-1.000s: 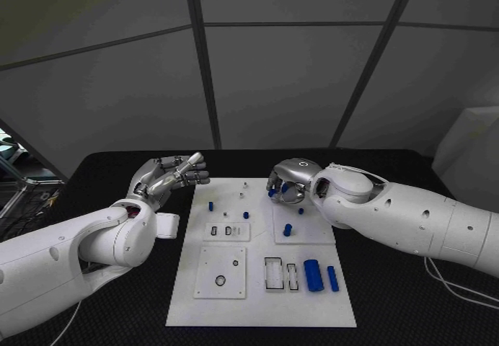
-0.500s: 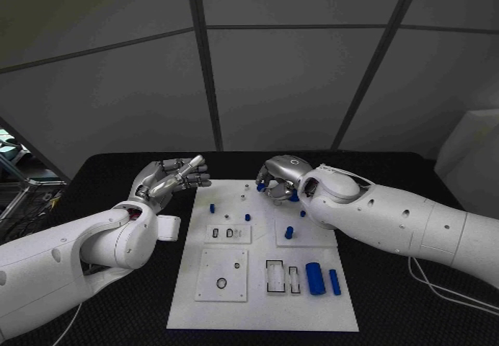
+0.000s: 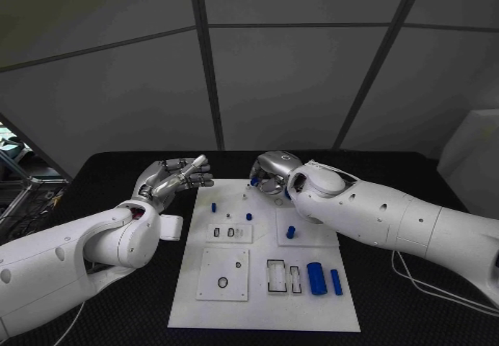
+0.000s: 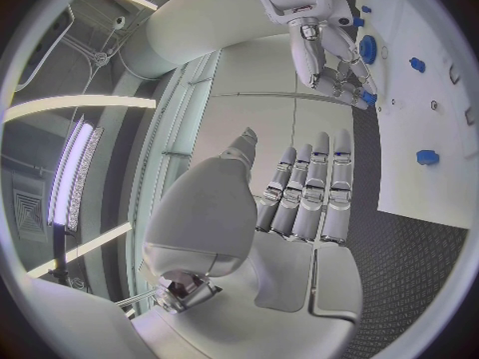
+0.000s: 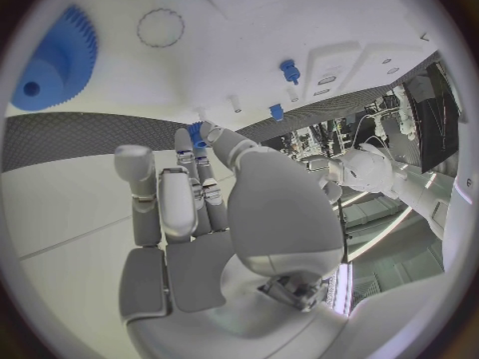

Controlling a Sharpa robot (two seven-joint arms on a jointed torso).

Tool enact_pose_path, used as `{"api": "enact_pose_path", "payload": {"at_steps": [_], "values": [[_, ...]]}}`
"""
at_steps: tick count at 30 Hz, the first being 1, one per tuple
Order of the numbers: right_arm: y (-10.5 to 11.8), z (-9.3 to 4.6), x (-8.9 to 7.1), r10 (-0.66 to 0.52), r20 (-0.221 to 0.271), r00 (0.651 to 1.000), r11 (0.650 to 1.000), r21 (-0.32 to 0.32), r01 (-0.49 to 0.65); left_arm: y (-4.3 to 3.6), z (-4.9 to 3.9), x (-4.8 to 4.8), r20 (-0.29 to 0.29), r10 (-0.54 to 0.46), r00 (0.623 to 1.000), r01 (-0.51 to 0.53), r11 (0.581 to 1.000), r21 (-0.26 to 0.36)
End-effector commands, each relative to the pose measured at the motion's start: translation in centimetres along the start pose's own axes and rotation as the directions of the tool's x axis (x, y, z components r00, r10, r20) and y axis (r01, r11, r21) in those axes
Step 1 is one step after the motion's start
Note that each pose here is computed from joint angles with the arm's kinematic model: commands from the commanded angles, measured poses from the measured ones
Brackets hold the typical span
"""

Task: Assemble the parts on the task board

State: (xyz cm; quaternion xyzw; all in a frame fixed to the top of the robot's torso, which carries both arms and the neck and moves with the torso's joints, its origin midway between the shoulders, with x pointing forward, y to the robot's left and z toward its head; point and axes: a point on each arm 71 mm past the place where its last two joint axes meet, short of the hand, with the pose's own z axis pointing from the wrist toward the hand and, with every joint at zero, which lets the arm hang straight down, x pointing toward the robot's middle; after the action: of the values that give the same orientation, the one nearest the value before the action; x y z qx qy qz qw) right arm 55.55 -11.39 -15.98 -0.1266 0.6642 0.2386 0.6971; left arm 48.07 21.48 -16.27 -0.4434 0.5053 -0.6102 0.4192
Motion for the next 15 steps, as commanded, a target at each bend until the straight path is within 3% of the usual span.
{"api": "enact_pose_path", "payload": {"at_steps": [1, 15], "values": [[0.1, 0.2, -0.1, -0.001, 0.002, 1.0, 1.0, -0.009, 0.001, -0.13, 0.03, 0.28, -0.019, -0.003, 1.0, 0.003, 1.0, 0.002], [0.7, 1.3, 0.6, -0.009, -0.043, 0.999, 1.0, -0.022, 0.008, -0.1, 0.07, 0.39, -0.021, -0.004, 1.0, 0.004, 1.0, -0.001]]}}
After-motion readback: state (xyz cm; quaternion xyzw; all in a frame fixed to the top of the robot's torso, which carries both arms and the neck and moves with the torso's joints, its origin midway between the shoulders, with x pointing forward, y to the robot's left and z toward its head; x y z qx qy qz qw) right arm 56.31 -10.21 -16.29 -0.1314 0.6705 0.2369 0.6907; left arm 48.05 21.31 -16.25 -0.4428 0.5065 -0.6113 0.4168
